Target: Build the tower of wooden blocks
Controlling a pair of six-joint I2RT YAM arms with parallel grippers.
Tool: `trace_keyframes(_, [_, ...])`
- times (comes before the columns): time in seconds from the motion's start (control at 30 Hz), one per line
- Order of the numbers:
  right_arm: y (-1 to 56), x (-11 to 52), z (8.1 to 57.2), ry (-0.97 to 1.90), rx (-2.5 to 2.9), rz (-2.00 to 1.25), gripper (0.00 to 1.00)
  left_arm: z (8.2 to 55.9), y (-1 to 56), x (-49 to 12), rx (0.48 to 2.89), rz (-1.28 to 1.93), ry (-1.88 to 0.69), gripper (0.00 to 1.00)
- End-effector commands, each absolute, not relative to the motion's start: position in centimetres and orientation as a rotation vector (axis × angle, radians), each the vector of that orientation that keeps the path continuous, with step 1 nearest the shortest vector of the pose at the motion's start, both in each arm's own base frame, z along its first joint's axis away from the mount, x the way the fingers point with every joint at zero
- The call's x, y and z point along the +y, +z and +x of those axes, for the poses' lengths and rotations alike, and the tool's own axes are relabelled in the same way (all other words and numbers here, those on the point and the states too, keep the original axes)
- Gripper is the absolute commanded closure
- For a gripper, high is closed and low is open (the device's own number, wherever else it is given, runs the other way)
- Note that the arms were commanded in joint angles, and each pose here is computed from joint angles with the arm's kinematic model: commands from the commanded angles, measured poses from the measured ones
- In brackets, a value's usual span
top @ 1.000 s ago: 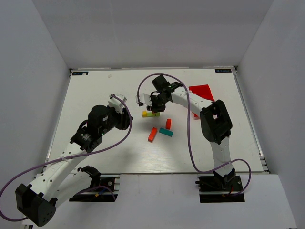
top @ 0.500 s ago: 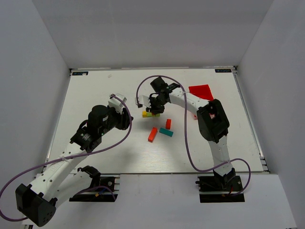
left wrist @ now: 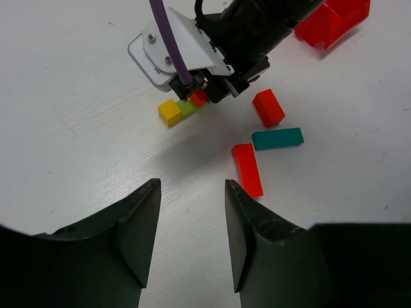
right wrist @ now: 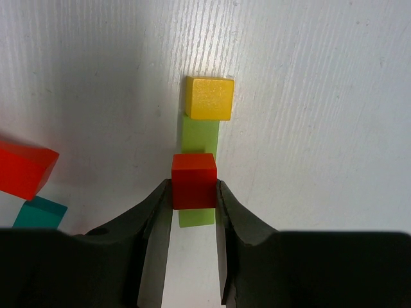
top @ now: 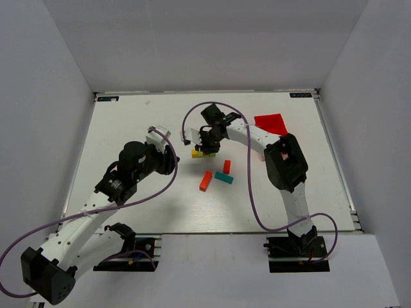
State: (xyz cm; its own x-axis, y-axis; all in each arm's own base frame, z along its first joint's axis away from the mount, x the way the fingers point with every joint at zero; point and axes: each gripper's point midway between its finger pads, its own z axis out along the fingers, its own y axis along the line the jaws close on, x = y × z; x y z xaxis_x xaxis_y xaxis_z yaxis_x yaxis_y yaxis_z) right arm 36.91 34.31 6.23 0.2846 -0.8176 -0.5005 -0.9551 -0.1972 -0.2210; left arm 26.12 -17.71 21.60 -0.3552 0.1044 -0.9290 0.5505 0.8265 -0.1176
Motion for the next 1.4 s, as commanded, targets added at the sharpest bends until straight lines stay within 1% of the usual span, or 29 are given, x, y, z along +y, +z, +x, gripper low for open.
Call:
trace_keyframes(0.0, [7.06, 35.54, 37.55, 0.38, 1.557, -2.044, 0.81, 26.19, 22.85, -17.54, 1.861, 0.478, -0.506, 0.45])
trace_keyframes(0.8, [6.49, 35.44, 37.6, 0.365, 1.566, -2.055, 0.77, 26.19, 22.85, -17.54, 1.861, 0.478, -0.506, 0.45])
trace_keyframes(0.93, [6.55, 35.36, 37.64, 0.363, 1.565, -2.054, 0.74, 26.19, 22.85, -17.54, 1.861, 0.478, -0.506, 0.45])
trace_keyframes(1.33, [6.34, 35.4, 37.8, 0.358, 1.569, -2.051, 0.73, 26.19, 22.85, -17.54, 1.861, 0.478, -0.506, 0.45])
trace_keyframes(1.37, [6.32, 35.46, 37.83, 0.355, 1.569, -2.051, 0.72, 26.19, 22.85, -17.54, 1.861, 0.478, -0.506, 0.45])
